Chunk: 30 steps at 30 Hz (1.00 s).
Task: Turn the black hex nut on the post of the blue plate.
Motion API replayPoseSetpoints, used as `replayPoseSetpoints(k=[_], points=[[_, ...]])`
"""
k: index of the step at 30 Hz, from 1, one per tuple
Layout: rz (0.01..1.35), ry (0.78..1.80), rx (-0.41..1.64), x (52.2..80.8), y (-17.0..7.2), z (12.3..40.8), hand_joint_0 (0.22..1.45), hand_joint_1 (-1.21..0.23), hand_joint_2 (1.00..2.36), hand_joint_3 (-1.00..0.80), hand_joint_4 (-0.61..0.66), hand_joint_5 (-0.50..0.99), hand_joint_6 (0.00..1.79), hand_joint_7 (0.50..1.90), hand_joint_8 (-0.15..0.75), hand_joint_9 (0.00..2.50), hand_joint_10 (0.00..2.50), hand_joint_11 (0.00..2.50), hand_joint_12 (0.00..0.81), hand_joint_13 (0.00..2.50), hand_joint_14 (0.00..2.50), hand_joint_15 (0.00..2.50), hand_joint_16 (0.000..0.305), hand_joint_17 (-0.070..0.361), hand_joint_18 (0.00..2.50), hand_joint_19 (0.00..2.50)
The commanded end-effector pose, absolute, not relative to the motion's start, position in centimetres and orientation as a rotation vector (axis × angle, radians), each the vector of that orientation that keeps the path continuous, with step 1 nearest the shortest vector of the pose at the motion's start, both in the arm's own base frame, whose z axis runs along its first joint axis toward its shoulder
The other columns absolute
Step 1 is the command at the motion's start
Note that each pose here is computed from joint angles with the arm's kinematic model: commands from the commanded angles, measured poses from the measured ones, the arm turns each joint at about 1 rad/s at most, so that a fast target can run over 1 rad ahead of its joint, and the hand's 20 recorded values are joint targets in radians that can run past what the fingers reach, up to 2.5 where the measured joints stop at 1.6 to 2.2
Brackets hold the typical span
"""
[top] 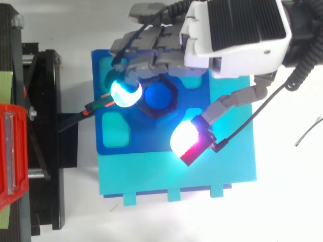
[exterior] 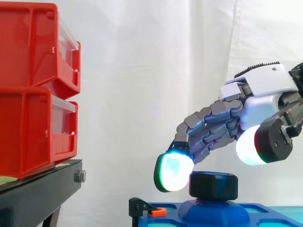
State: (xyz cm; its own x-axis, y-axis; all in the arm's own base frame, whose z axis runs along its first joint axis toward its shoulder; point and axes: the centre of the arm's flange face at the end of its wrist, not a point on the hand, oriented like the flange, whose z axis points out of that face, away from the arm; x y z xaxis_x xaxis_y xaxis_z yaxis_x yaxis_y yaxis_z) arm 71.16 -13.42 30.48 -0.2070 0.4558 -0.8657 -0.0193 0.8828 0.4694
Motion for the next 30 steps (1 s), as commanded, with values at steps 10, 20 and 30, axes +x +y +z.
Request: replayPoseSetpoints(k=[10,20,30], points=[[0.494,1.743,0.309,70.1,-16.4,30.6,0.42,-0.55,1.0,-0.5,0.26,-0.21,0.5,0.86,0.325,0.26,0.0,0.0,0.416,0.23,0.0,0.0,0.056,0.125,0.15,0.0],[0.513,1.726,0.3,69.9,-17.7,30.9,0.42,-0.55,1.0,-0.5,0.26,-0.21,0.5,0.87,0.324,0.26,0.0,0.0,0.414,0.24,0.0,0.0,0.055,0.125,0.15,0.0],[0.501,1.691,0.295,71.1,-16.5,32.4,0.42,-0.56,1.0,-0.5,0.26,-0.21,0.5,0.87,0.323,0.26,0.0,0.0,0.413,0.24,0.0,0.0,0.055,0.124,0.15,0.0]])
